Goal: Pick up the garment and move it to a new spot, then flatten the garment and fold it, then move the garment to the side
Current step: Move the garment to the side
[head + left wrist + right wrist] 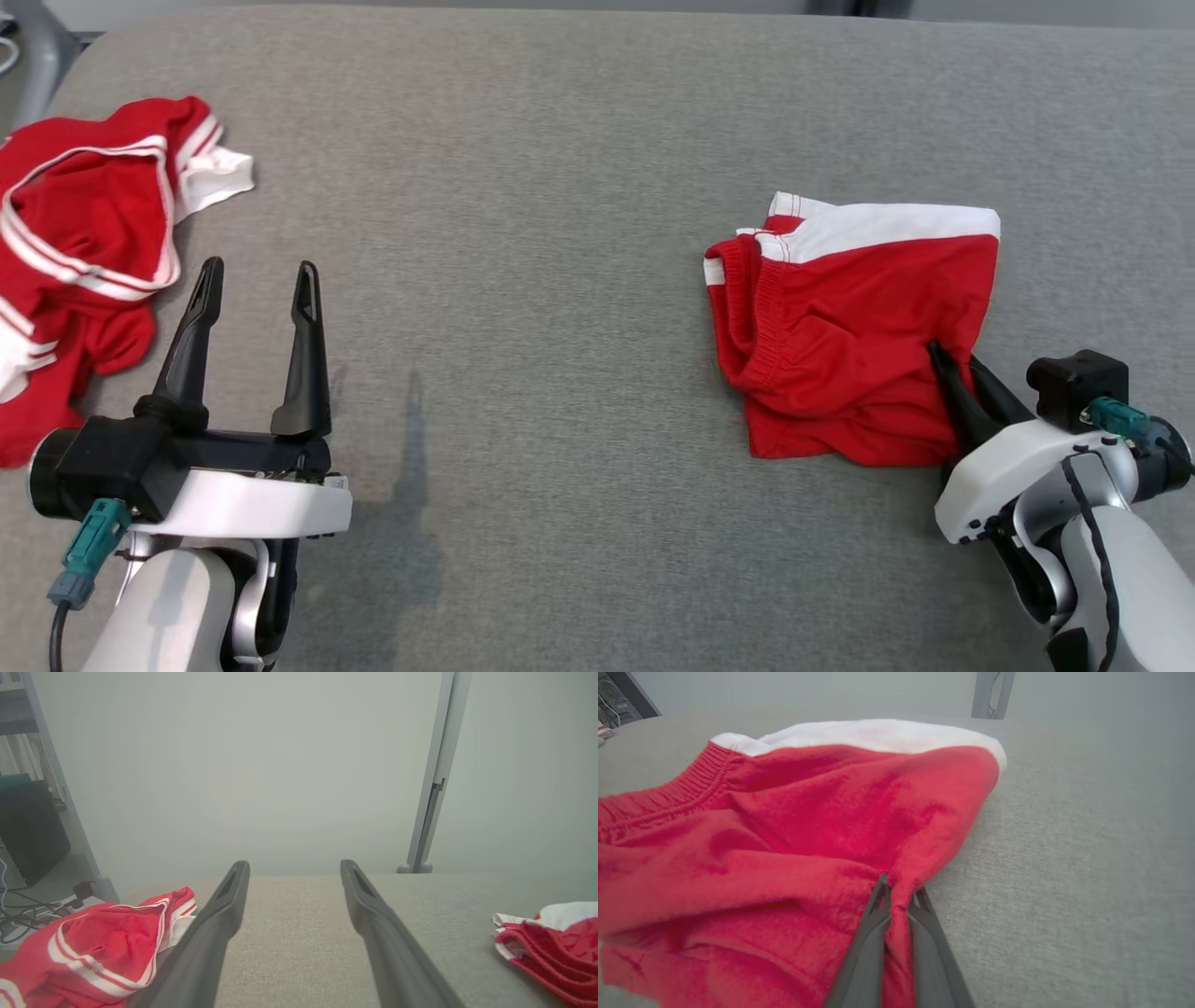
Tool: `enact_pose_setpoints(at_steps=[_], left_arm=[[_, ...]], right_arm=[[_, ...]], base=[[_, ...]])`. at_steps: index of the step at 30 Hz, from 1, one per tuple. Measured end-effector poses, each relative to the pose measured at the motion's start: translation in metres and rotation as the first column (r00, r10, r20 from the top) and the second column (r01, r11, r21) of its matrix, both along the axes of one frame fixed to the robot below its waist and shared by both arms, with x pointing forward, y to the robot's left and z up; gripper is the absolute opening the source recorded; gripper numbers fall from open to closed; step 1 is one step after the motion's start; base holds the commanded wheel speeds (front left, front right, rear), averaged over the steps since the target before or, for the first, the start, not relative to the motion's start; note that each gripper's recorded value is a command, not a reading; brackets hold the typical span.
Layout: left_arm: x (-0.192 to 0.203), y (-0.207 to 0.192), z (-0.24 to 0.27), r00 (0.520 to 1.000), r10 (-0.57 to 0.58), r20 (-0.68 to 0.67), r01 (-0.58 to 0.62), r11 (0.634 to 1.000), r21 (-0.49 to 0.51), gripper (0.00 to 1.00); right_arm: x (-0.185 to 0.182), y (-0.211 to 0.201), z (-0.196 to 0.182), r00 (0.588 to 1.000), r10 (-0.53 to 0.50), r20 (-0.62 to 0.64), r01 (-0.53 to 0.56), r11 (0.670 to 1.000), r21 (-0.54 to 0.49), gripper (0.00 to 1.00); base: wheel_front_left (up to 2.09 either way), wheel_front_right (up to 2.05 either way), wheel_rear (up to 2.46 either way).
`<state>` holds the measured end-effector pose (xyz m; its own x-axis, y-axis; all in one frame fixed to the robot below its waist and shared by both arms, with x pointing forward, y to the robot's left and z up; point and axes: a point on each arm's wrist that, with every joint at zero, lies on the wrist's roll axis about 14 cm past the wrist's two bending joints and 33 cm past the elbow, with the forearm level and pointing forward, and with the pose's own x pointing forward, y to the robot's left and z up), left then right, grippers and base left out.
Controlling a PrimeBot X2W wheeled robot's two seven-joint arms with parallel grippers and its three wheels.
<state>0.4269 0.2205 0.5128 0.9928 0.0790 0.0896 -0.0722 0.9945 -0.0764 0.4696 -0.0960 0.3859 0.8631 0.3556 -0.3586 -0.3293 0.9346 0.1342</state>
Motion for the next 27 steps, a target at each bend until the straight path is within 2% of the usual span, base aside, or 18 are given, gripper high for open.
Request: enact_pose_setpoints(at_steps=[7, 13, 14, 15, 16, 18, 19, 21, 23, 27], left_arm=[[0.024, -0.041, -0.006, 0.991, -0.130, 0.013, 0.130, 0.991, -0.007, 1.00], [0.055, -0.095, -0.010, 0.952, -0.306, 0.027, 0.306, 0.952, -0.014, 1.00], [0.068, -0.125, -0.016, 0.921, -0.390, 0.024, 0.390, 0.920, -0.025, 1.00], [0.072, -0.136, -0.017, 0.908, -0.419, 0.027, 0.420, 0.907, -0.029, 1.00], [0.083, -0.164, -0.022, 0.867, -0.497, 0.030, 0.498, 0.867, -0.028, 1.00], [0.088, -0.182, -0.029, 0.837, -0.546, 0.026, 0.547, 0.837, -0.033, 1.00], [0.092, -0.196, -0.036, 0.811, -0.585, 0.020, 0.586, 0.810, -0.037, 1.00], [0.098, -0.208, -0.040, 0.786, -0.617, 0.029, 0.618, 0.785, -0.038, 1.00], [0.104, -0.221, -0.049, 0.758, -0.652, 0.028, 0.653, 0.756, -0.042, 1.00], [0.109, -0.229, -0.058, 0.743, -0.669, 0.028, 0.670, 0.741, -0.051, 1.00]], right_arm=[[-0.003, -0.039, 0.005, 1.000, -0.016, 0.022, 0.018, 0.995, -0.101, 0.00], [-0.006, -0.083, 0.004, 0.998, -0.049, 0.030, 0.054, 0.978, -0.202, 0.00], [-0.009, -0.112, 0.003, 0.997, -0.073, 0.034, 0.079, 0.962, -0.262, 0.00], [-0.010, -0.124, 0.003, 0.996, -0.082, 0.035, 0.088, 0.954, -0.287, 0.00], [-0.011, -0.157, 0.001, 0.995, -0.097, 0.034, 0.103, 0.925, -0.366, 0.00], [-0.010, -0.182, 0.000, 0.994, -0.102, 0.038, 0.109, 0.899, -0.424, 0.00], [-0.010, -0.206, -0.002, 0.995, -0.100, 0.030, 0.102, 0.868, -0.487, 0.00], [-0.009, -0.228, -0.003, 0.995, -0.095, 0.014, 0.087, 0.829, -0.552, 0.00], [-0.004, -0.261, 0.001, 0.996, -0.091, 0.011, 0.077, 0.767, -0.636, 0.00], [0.007, -0.296, 0.010, 0.993, -0.113, 0.018, 0.093, 0.698, -0.710, 0.00]], base=[[0.00, 0.00, 0.00], [0.00, 0.00, 0.00], [0.00, 0.00, 0.00], [0.00, 0.00, 0.00], [0.00, 0.00, 0.00], [0.00, 0.00, 0.00], [0.00, 0.00, 0.00], [0.00, 0.00, 0.00], [0.00, 0.00, 0.00], [0.00, 0.00, 0.00]])
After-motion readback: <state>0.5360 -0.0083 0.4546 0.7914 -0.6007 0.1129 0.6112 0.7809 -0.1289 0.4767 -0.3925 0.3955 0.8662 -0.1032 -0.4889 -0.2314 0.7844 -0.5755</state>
